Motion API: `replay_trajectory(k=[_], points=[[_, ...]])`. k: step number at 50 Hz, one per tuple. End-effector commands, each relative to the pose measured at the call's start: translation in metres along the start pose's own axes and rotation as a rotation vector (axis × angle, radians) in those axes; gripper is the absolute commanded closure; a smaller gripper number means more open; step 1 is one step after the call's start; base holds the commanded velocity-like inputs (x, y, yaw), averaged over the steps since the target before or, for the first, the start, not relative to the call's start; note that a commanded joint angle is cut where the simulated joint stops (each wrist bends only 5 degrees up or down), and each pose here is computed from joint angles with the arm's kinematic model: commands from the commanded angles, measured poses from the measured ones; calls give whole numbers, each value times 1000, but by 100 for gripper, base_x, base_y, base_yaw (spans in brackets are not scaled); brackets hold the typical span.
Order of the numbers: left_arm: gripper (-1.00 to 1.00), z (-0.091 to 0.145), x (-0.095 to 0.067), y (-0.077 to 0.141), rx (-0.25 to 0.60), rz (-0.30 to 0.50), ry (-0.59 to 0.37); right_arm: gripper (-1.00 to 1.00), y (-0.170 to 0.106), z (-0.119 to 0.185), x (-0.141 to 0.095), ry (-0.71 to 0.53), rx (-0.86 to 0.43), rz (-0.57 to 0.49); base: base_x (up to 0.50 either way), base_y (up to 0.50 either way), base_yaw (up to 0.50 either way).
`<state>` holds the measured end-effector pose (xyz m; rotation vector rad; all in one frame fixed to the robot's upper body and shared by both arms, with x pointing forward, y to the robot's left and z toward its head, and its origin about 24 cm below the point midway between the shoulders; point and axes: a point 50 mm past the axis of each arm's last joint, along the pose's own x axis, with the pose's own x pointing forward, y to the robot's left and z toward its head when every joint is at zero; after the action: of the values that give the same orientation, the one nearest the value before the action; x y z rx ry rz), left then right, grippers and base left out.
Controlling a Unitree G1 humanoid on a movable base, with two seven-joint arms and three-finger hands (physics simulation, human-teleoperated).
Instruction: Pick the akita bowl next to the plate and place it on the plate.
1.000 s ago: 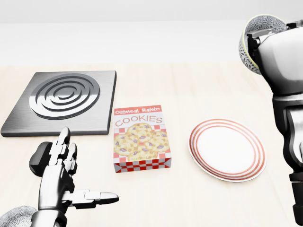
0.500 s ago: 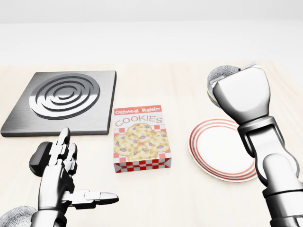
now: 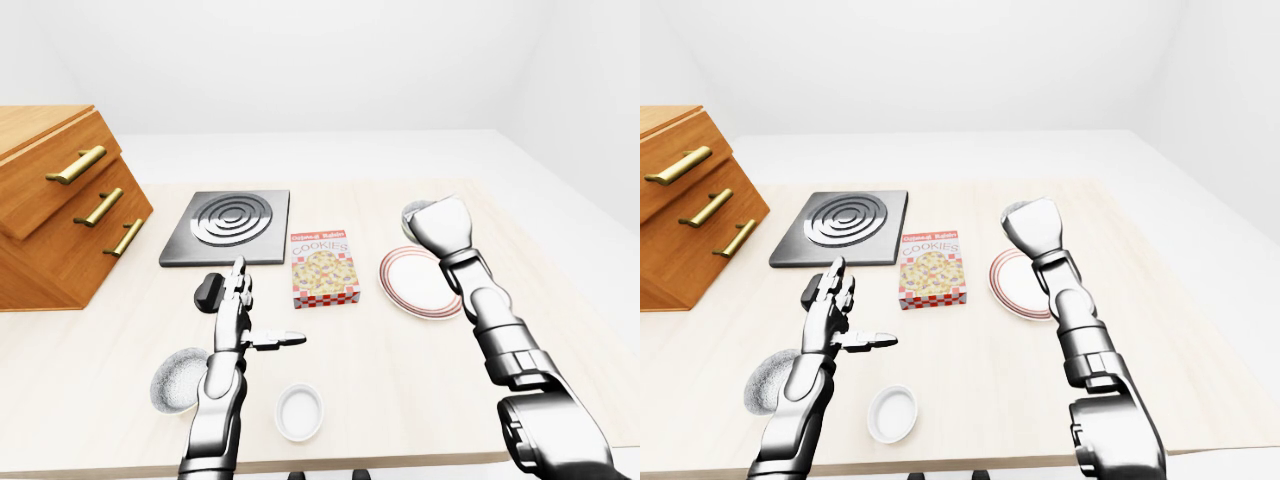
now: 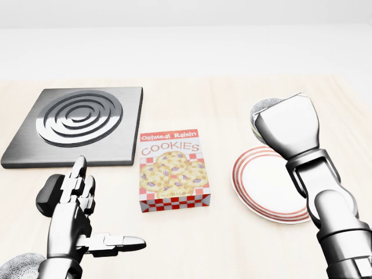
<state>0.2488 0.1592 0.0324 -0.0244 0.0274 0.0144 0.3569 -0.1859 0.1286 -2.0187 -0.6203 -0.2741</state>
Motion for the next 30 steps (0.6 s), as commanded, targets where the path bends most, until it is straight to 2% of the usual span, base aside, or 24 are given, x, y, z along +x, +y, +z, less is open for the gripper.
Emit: replay_trajectory(k=[1, 10, 30], points=[[-100, 1, 0, -1, 0, 0, 1, 100, 19, -1, -3, -22, -11, 104, 0, 0, 0], [-100, -1, 1, 0, 1, 1, 2, 100, 40, 9, -16, -65, -4, 216, 0, 0, 0], [-100, -1, 0, 0, 0, 1, 2, 100, 51, 7, -24, -63, 8, 285, 0, 0, 0]])
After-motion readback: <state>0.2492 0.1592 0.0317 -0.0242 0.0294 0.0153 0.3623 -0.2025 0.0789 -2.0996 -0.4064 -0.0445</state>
